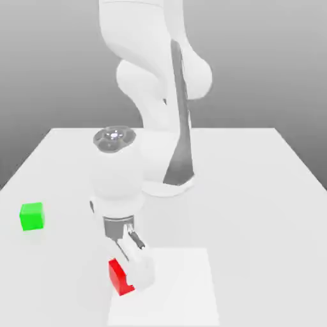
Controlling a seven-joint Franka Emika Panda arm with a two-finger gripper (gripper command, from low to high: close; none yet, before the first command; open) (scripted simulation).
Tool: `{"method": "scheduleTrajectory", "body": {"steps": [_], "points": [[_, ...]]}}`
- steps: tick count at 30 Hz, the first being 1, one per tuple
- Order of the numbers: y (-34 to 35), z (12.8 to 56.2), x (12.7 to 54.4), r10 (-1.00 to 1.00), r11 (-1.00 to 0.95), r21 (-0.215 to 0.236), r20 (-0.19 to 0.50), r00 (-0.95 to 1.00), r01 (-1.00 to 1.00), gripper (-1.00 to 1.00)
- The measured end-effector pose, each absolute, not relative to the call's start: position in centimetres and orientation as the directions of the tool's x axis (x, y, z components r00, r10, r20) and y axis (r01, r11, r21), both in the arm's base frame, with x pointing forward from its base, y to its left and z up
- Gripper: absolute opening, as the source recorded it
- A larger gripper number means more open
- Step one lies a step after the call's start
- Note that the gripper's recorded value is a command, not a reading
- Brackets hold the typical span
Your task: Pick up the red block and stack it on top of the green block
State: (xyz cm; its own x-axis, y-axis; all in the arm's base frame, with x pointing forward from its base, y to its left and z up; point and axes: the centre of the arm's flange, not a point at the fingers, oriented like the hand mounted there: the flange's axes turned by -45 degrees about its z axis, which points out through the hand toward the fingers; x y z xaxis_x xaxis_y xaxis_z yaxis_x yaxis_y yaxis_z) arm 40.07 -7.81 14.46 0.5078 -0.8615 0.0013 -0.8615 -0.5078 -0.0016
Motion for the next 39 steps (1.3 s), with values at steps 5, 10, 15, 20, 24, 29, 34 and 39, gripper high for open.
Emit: {"method": "scheduleTrajectory", "body": {"steps": [5, 10, 15, 20, 24, 29, 34, 39], "points": [[-7.8, 18.3, 40.2, -0.861, -0.508, -0.001, 0.001, 0.508, -0.861, -1.0], [-13.4, 21.6, 38.4, -0.923, -0.384, 0.003, 0.013, 0.384, -0.923, -1.0], [-21.3, 23.0, 34.2, -0.984, -0.173, 0.007, 0.026, 0.174, -0.985, -1.0], [-27.8, 24.0, 28.5, -0.999, 0.041, 0.004, 0.026, -0.041, -0.999, -1.0], [-31.7, 24.5, 23.4, -0.979, 0.202, 0.001, 0.016, -0.202, -0.979, -1.0], [-33.9, 23.7, 19.7, -0.95, 0.313, -0.005, -0.004, -0.313, -0.95, -1.0], [-34.0, 21.1, 19.8, -0.95, 0.313, -0.009, -0.009, -0.313, -0.95, -1.0], [-33.9, 18.1, 19.4, -0.948, 0.319, -0.003, -0.001, -0.319, -0.948, 1.0]]}}
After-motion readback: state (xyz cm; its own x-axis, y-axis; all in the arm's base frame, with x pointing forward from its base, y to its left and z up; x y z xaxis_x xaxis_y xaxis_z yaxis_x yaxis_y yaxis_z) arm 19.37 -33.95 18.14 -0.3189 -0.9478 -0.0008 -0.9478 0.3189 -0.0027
